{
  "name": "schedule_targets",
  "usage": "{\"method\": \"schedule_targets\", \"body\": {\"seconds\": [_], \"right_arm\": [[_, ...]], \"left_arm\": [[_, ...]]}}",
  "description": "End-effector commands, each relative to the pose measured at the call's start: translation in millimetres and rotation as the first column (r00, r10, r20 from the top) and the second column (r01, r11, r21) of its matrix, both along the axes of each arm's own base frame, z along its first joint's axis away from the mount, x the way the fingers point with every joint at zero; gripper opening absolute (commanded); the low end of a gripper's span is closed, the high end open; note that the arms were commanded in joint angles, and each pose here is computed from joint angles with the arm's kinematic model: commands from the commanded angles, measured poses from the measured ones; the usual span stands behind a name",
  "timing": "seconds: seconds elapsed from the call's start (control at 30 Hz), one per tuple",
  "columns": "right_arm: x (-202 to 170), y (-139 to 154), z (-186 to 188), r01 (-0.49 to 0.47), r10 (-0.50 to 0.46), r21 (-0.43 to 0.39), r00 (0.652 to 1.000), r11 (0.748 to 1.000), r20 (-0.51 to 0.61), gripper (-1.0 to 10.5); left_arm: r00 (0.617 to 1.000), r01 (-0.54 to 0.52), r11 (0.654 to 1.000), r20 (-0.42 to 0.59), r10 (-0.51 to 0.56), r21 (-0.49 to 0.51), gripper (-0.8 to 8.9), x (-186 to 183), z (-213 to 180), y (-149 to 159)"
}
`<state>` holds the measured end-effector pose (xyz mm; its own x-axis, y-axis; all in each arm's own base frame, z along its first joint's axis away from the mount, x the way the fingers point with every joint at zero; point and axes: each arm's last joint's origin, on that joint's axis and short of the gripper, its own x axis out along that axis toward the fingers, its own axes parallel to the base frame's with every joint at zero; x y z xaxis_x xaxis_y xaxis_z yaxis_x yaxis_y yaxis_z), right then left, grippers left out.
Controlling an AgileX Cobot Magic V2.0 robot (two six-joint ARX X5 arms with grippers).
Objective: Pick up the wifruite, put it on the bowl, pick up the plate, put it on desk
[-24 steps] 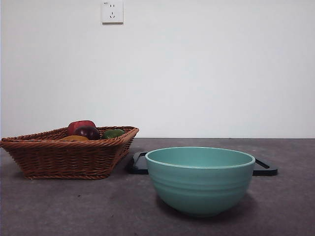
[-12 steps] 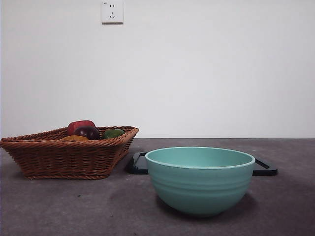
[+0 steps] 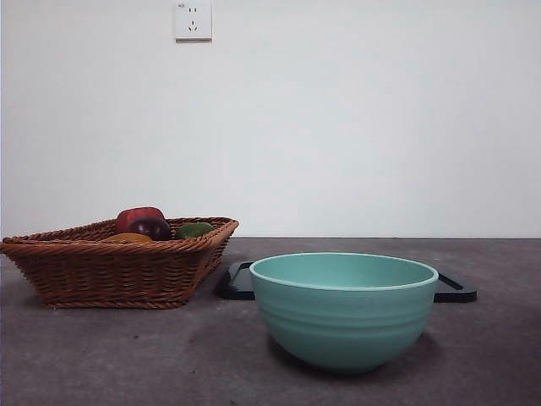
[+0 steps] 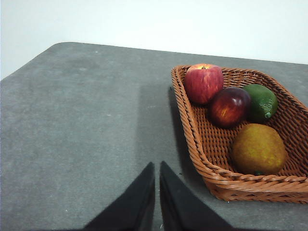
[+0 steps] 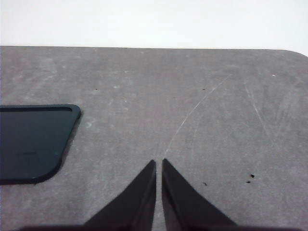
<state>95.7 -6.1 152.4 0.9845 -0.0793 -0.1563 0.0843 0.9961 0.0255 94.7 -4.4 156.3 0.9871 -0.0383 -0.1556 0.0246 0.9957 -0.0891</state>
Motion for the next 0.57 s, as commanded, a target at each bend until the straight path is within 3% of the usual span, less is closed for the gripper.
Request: {"method": "schedule_targets", "body": {"seconds": [0.03, 0.57], "right_arm": [[0.0, -0.4, -2.9, 0.007, -0.007, 0.005, 1.000, 1.000, -0.016, 0.2], [0.3, 0.7, -1.0, -0.012, 0.012, -0.041, 1.000, 0.999, 0.000, 0.2]], "left_arm": [[1.000, 0.000, 1.000, -0.023, 0.000, 0.005, 0.16, 0.9, -7.1, 0.0], [1.000, 0.000, 1.000, -0.023, 0.000, 0.005, 0.16, 0.9, -7.1, 0.0]]}}
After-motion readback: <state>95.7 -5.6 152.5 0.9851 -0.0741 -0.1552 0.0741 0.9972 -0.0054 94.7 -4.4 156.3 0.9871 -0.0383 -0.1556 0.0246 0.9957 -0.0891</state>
